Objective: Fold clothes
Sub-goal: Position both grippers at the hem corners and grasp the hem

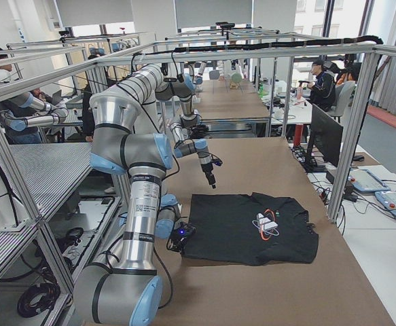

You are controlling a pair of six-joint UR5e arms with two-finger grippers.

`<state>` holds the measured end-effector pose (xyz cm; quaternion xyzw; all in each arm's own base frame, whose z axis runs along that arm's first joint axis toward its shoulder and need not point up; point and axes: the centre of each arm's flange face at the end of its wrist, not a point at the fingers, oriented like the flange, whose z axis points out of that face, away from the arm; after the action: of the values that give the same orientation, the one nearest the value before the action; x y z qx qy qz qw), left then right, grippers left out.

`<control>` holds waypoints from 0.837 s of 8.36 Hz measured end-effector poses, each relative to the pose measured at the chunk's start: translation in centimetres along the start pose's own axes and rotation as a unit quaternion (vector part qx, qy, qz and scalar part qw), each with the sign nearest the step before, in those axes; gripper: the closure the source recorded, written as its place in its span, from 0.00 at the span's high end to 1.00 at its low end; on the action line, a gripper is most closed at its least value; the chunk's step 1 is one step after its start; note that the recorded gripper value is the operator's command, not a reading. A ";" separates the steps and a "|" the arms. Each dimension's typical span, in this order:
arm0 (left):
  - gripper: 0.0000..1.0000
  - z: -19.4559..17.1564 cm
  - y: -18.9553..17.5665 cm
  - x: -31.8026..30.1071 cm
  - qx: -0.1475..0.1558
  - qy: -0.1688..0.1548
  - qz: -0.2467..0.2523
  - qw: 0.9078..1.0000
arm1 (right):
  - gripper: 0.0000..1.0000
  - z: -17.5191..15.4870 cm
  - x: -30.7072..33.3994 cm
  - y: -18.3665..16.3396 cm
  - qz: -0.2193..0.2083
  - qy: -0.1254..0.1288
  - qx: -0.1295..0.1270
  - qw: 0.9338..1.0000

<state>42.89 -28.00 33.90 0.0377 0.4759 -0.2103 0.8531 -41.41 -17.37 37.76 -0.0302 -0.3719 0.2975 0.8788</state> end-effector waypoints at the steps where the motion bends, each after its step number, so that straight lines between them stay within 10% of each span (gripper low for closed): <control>1: 0.64 0.3 2.3 -1.4 -0.006 -0.012 -0.008 1.000 | 0.00 -0.1 -0.1 0.0 0.000 -0.001 -0.001 1.000; 7: 0.44 2.2 10.4 -4.1 -0.016 -0.036 -0.017 0.999 | 0.00 0.1 -0.1 -0.2 0.001 0.000 0.002 1.000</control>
<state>46.88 -17.76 37.09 0.0085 0.4490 -0.2179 0.8665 -41.45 -17.60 37.87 -0.0284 -0.3710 0.2990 0.8787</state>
